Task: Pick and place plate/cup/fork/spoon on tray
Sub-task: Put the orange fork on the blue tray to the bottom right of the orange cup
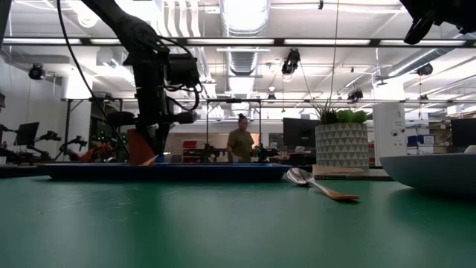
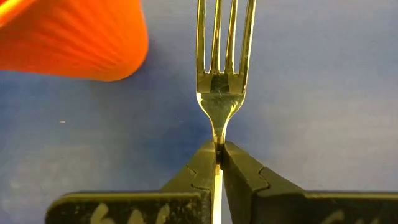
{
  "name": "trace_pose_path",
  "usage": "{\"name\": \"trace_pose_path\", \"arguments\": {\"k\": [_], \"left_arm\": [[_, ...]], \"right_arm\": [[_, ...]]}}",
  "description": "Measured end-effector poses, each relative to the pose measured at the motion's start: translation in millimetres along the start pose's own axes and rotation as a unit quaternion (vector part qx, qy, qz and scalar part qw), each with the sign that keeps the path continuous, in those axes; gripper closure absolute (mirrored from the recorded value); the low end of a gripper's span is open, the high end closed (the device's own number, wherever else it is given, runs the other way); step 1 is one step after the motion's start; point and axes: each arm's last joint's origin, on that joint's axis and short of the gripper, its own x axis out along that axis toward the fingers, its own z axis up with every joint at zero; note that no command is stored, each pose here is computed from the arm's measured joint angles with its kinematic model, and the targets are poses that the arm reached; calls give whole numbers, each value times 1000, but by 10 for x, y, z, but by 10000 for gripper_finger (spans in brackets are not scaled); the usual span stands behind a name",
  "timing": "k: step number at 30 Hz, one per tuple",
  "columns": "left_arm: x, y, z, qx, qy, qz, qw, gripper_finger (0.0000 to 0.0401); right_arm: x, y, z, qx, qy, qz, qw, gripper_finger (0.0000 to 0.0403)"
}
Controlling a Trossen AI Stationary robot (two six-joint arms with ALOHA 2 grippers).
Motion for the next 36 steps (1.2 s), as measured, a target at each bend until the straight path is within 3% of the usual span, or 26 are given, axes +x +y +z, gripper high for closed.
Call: {"name": "trace_pose_path", "arguments": {"k": [36], "left_arm": [[117, 12, 14, 2, -34, -32, 999, 397]], "right_arm": [[0, 0, -2, -1, 0, 0, 1000, 385]]}}
